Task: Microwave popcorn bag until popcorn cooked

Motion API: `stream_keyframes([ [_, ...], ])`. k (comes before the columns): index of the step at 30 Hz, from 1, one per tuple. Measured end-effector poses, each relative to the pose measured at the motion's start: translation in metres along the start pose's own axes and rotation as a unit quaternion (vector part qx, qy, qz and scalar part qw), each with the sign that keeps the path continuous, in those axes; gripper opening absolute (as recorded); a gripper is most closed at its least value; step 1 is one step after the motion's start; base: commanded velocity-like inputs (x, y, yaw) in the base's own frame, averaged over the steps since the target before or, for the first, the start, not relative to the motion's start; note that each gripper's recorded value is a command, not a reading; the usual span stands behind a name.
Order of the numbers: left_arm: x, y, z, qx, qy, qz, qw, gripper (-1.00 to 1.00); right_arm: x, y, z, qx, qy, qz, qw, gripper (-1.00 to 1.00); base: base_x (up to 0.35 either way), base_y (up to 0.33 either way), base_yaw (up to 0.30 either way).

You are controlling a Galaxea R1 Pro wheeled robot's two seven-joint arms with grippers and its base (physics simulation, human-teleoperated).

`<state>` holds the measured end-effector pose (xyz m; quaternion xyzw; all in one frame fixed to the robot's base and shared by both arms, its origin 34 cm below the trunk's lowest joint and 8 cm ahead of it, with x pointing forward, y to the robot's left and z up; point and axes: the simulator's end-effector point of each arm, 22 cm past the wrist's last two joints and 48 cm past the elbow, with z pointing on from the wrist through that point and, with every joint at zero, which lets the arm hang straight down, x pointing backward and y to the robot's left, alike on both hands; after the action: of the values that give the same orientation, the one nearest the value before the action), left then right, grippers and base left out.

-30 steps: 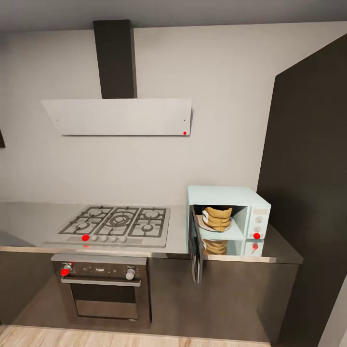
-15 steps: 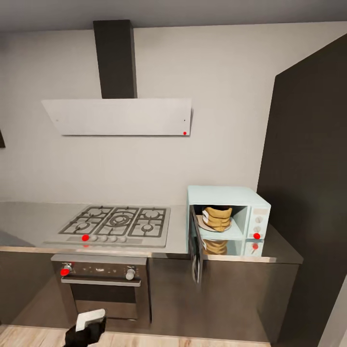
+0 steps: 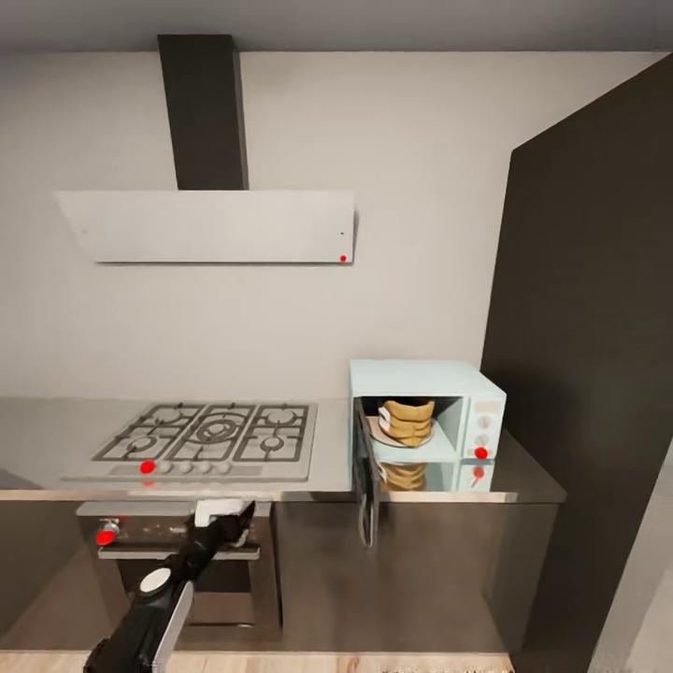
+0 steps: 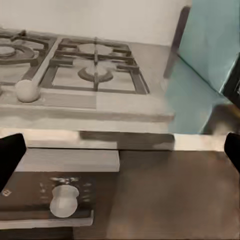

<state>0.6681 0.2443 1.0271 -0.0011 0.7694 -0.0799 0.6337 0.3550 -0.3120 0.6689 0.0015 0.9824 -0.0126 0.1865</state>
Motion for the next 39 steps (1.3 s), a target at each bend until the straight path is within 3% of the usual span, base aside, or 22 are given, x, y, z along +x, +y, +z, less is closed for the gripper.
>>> stream_keyframes([
  [1, -0.029, -0.012, 0.003, 0.035, -0.025, 0.009, 0.9990, 1.00, 0.000, 0.001, 0.000, 0.000, 0.000, 0.000, 1.0000, 1.00, 0.000, 0.000, -0.274],
  [4, -0.076, -0.018, 0.003, 0.065, -0.058, 0.026, 0.9959, 1.00, 0.000, 0.001, 0.000, -0.001, 0.000, 0.000, 1.0000, 1.00, 0.000, 0.000, -0.275],
  [7, -0.079, -0.008, 0.002, 0.078, -0.031, 0.036, 0.9958, 1.00, 0.000, 0.001, 0.000, -0.001, 0.000, 0.000, 1.0000, 1.00, 0.000, 0.000, -0.275],
  [9, -0.077, -0.021, -0.004, 0.125, -0.024, 0.042, 0.9910, 1.00, 0.000, 0.001, 0.000, -0.001, 0.000, 0.000, 1.0000, 1.00, 0.000, 0.000, -0.275],
  [11, -0.074, -0.048, -0.016, 0.202, -0.018, 0.049, 0.9779, 1.00, 0.000, 0.001, 0.000, -0.001, 0.000, 0.000, 1.0000, 1.00, 0.000, 0.000, -0.275],
  [14, -0.072, -0.049, -0.026, 0.240, -0.011, 0.064, 0.9686, 1.00, 0.000, 0.001, 0.000, -0.001, 0.000, 0.000, 1.0000, 1.00, 0.000, 0.000, -0.275],
  [19, -0.049, -0.042, -0.027, 0.245, 0.015, 0.056, 0.9679, 1.00, 0.000, 0.001, 0.000, -0.001, 0.001, 0.000, 1.0000, 1.00, 0.000, 0.000, -0.274],
  [28, -0.030, -0.034, -0.022, 0.229, 0.033, 0.042, 0.9719, 1.00, 0.000, 0.004, 0.000, -0.002, 0.001, 0.000, 1.0000, 1.00, 0.000, 0.000, -0.274],
  [36, -0.022, -0.030, -0.021, 0.224, 0.041, 0.034, 0.9731, 1.00, 0.000, 0.004, 0.000, -0.002, 0.000, 0.000, 1.0000, 1.00, 0.000, 0.000, -0.274],
  [39, -0.026, -0.016, -0.020, 0.205, 0.035, 0.025, 0.9778, 1.00, 0.000, 0.004, 0.000, -0.002, 0.001, 0.000, 1.0000, 1.00, 0.000, 0.000, -0.274],
])
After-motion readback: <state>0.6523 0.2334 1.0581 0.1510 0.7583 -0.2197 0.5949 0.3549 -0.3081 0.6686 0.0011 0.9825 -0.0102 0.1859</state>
